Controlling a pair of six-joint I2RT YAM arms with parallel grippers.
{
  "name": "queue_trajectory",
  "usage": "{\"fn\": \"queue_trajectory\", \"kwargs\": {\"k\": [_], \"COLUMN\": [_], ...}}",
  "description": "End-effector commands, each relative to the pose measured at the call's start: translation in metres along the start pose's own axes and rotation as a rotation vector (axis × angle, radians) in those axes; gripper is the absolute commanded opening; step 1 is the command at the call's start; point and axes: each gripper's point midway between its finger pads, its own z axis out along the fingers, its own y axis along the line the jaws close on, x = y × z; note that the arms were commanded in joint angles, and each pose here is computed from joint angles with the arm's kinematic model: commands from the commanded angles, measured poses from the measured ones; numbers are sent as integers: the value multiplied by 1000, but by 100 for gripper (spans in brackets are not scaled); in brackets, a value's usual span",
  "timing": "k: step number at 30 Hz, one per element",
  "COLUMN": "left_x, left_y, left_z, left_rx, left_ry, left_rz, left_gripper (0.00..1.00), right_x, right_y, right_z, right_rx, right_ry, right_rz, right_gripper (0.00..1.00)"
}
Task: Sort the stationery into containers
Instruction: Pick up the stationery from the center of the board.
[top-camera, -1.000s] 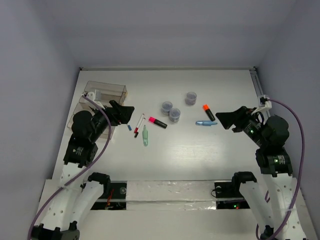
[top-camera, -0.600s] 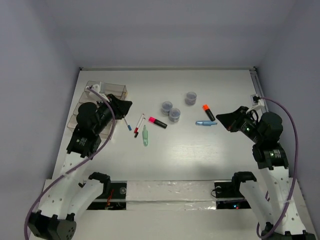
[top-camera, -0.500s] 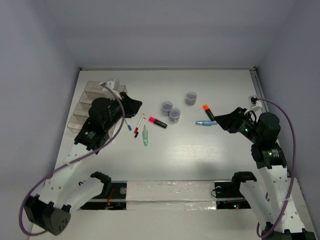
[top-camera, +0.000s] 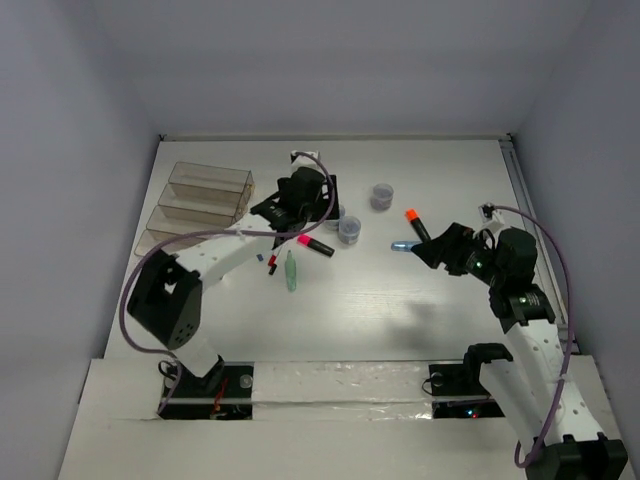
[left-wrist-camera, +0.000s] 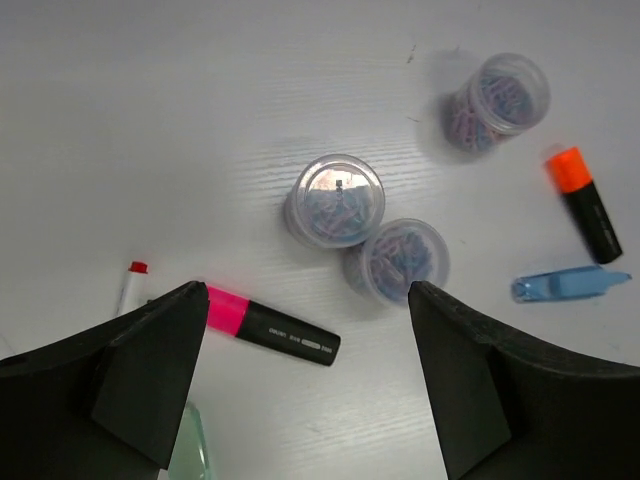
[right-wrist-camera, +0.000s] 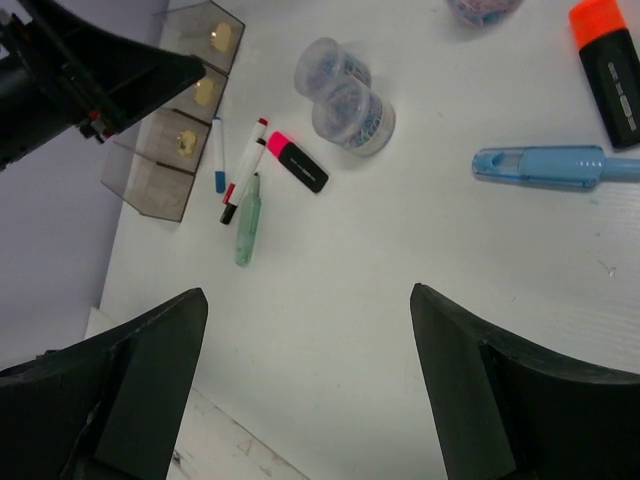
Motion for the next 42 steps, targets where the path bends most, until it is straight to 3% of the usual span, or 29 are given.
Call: {"fn": "queue_trajectory", "kwargs": {"k": [1, 12, 20, 30, 34, 39, 40, 42], "left_x": [-11, 7, 23, 51, 62, 68, 65, 59], "left_y": [-11, -35, -16, -13, -11, -7, -7, -3], "left_z": [20, 87, 107, 122, 127, 126, 124, 123], "left_rx": [-42, -60, -170, -154, -153, -158, -158, -169], "left_ry": [-22, 77, 109, 163, 186, 183, 173, 161], "left_rz": [40, 134, 186, 199, 201, 187, 183, 176], "left_gripper": [79, 79, 78, 76, 69, 51, 44, 41], "right_x": [3, 31, 36, 44, 45, 47, 47, 47], "right_y": [5, 8, 15, 23, 24, 22, 22, 22], "right_z": [4, 14, 20, 25, 25, 26, 26, 27], "right_rx": [-44, -94, -119, -153, -153, -150, -150, -149], "right_ry": [4, 90, 111, 141, 143, 145, 147, 148], "right_rz": [-36, -40, -54, -62, -67, -65, -64, -65], "right_gripper": [89, 92, 93, 93, 93, 93, 93, 93]}}
